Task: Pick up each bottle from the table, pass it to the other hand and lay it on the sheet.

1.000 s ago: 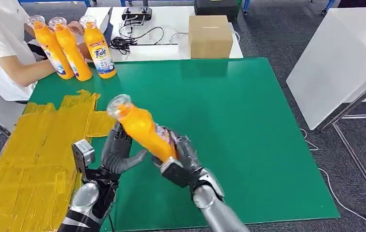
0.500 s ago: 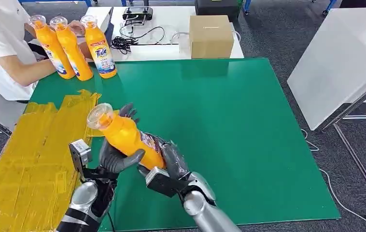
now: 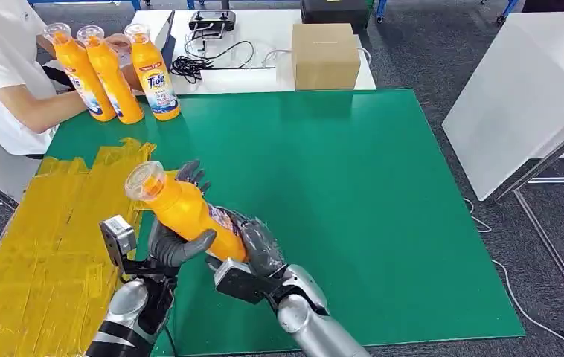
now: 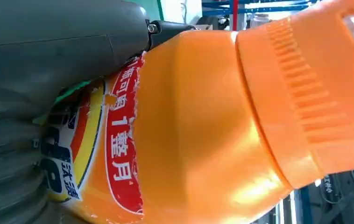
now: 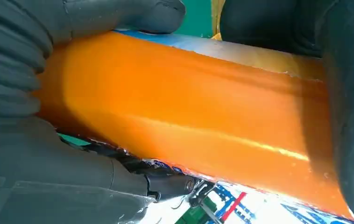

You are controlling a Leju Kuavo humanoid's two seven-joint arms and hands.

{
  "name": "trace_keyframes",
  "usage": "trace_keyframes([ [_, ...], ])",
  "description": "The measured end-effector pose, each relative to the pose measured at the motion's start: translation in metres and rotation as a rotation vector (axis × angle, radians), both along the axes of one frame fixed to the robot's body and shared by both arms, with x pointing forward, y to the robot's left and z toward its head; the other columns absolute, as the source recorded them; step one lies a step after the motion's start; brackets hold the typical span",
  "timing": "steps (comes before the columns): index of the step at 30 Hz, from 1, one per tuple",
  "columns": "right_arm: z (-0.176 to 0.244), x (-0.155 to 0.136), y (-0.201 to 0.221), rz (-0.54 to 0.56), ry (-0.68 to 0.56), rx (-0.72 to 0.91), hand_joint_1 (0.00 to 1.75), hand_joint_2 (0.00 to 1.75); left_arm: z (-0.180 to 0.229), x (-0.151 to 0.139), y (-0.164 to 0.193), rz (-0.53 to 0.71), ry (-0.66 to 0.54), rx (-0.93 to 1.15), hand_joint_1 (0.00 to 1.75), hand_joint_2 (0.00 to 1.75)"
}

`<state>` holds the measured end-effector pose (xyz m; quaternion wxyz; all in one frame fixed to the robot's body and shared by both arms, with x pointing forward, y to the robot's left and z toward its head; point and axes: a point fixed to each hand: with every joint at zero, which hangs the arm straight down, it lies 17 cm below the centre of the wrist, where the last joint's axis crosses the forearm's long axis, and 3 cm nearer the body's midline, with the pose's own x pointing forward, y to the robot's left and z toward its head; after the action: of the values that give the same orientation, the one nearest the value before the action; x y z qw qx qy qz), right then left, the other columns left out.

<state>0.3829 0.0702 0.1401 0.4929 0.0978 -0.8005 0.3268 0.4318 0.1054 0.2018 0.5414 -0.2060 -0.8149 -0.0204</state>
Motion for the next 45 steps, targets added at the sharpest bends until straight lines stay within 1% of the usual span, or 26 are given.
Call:
trace_keyframes([
  [15,0.004,0.001,0.004,-0.014,-0.023,-0.002,1.75,1.75,0.007,-0.003,0.031,0.138,0.015,-0.16,1.75,1.75],
  [16,0.005,0.001,0.004,-0.017,-0.024,-0.002,1.59,1.75,0.008,-0.003,0.032,0.143,0.016,-0.165,1.75,1.75],
  [17,0.005,0.002,0.003,-0.023,-0.027,-0.002,0.17,1.75,0.008,-0.003,0.033,0.148,0.018,-0.17,1.75,1.75],
  [18,0.006,0.002,0.003,-0.026,-0.029,-0.001,0.0,1.75,0.007,-0.004,0.034,0.152,0.019,-0.173,1.75,1.75],
  [20,0.005,0.002,0.002,-0.031,-0.022,0.007,0.0,1.75,0.007,-0.003,0.037,0.165,0.019,-0.174,1.75,1.75],
  [21,0.005,0.001,0.0,-0.033,-0.011,0.027,0.0,0.0,0.008,-0.002,0.041,0.187,0.019,-0.173,1.75,1.75],
  [23,0.005,-0.002,-0.005,-0.041,0.024,0.08,0.0,0.0,0.009,-0.001,0.047,0.239,-0.004,-0.137,1.75,1.75],
  [26,0.021,-0.003,-0.018,-0.067,0.033,0.163,0.0,0.0,0.011,0.001,0.071,0.42,-0.073,0.007,1.75,1.75],
  [29,0.03,-0.003,-0.028,-0.082,0.028,0.194,0.0,0.0,0.014,0.0,0.079,0.467,-0.098,0.048,1.75,1.75],
  [31,0.038,-0.003,-0.036,-0.101,0.021,0.229,0.0,0.0,0.02,-0.003,0.088,0.584,-0.161,0.175,1.75,1.75],
  [33,0.052,0.0,-0.054,-0.145,0.007,0.289,0.0,0.0,0.035,-0.01,0.094,0.78,-0.297,0.443,1.75,1.75],
  [34,0.058,0.001,-0.062,-0.161,0.0,0.31,0.0,1.75,0.04,-0.012,0.089,0.821,-0.359,0.563,1.75,1.75],
  [35,0.063,0.003,-0.071,-0.18,-0.006,0.333,0.0,1.75,0.042,-0.012,0.08,0.841,-0.432,0.713,1.75,1.75],
  [37,0.075,0.006,-0.089,-0.211,-0.017,0.377,0.0,1.75,0.037,-0.01,0.058,0.865,-0.586,1.081,1.75,1.75],
  [39,0.085,0.009,-0.105,-0.235,-0.028,0.416,0.0,1.75,0.021,-0.002,0.052,0.904,-0.687,1.45,1.75,1.75],
  [41,0.09,0.009,-0.115,-0.251,-0.04,0.429,0.0,1.75,0.02,0.003,0.067,0.945,-0.653,1.478,1.75,1.75],
  [43,0.095,0.011,-0.124,-0.265,-0.053,0.441,0.0,1.75,0.023,0.011,0.089,1.003,-0.566,1.445,1.75,1.75],
  [44,0.096,0.011,-0.125,-0.266,-0.055,0.444,0.0,1.75,0.025,0.014,0.093,1.018,-0.548,1.435,1.75,1.75],
  [45,0.1,0.011,-0.129,-0.272,-0.064,0.453,0.0,1.75,0.019,0.021,0.111,1.052,-0.461,1.429,1.75,1.75],
])
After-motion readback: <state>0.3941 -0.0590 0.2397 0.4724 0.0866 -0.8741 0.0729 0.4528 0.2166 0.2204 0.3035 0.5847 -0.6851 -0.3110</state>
